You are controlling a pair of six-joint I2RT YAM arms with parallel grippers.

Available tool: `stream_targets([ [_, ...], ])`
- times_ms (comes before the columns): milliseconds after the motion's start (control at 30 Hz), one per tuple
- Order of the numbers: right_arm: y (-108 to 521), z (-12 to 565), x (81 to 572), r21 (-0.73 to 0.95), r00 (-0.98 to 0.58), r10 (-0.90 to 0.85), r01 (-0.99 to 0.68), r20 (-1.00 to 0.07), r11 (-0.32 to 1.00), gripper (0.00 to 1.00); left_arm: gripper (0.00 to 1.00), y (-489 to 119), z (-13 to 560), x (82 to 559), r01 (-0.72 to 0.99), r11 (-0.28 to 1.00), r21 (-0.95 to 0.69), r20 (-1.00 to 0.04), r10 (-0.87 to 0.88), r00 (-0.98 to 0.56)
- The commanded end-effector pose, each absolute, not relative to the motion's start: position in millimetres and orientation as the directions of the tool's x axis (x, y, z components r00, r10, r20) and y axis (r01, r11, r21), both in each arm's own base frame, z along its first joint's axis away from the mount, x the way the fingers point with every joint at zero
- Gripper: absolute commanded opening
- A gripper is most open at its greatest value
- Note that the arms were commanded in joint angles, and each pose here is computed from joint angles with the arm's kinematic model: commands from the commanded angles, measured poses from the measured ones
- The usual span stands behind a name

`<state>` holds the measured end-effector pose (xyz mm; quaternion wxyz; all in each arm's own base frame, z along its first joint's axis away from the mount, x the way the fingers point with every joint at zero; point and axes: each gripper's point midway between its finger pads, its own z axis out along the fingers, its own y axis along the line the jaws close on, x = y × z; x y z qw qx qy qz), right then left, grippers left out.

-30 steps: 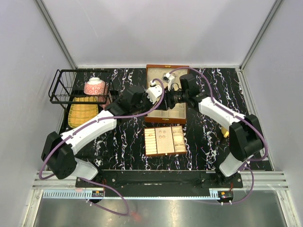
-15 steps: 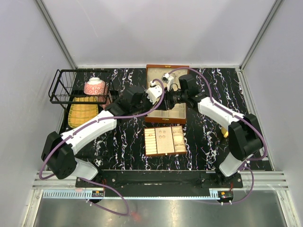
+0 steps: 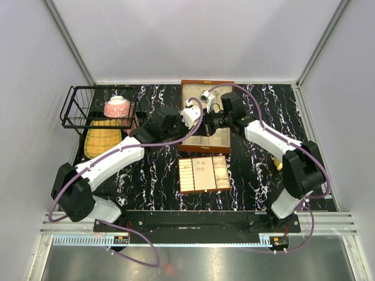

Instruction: Organize the mixed jewelry

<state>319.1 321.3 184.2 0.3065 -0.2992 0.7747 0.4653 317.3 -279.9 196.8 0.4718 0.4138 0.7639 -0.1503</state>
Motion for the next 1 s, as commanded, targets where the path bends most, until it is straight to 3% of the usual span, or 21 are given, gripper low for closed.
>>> stream_targets([
  [0, 327.1, 210.8, 322.7, 0.476, -0.560, -0.160, -0.798, -0.813, 0.369, 0.00, 0.00, -284.1, 223.5, 317.0, 0.779, 0.607, 0.157, -0.888, 0.432, -0.158],
  [67, 323.9, 211.1, 320.4, 0.468, -0.557, -0.173, -0.799, -0.812, 0.378, 0.00, 0.02, -284.2, 230.5, 311.5, 0.799, 0.581, 0.156, -0.890, 0.433, -0.141],
  [300, 307.6, 215.9, 314.6, 0.341, -0.458, -0.247, -0.851, -0.854, 0.399, 0.00, 0.29, -271.9, 252.3, 295.1, 0.879, 0.463, 0.112, -0.897, 0.427, -0.110],
  [433, 299.0, 218.9, 304.2, 0.293, -0.419, -0.298, -0.875, -0.858, 0.385, 0.00, 0.39, -267.6, 262.9, 276.5, 0.950, 0.299, 0.086, -0.898, 0.436, -0.055],
  [733, 301.6, 220.3, 286.5, 0.208, -0.344, -0.370, -0.909, -0.863, 0.360, 0.00, 0.41, -274.9, 270.4, 237.4, 0.997, 0.029, 0.067, -0.919, 0.392, 0.050],
  [967, 305.1, 224.0, 283.8, 0.165, -0.304, -0.379, -0.919, -0.874, 0.357, 0.00, 0.42, -278.8, 267.2, 232.0, 0.996, -0.044, 0.077, -0.927, 0.364, 0.088],
])
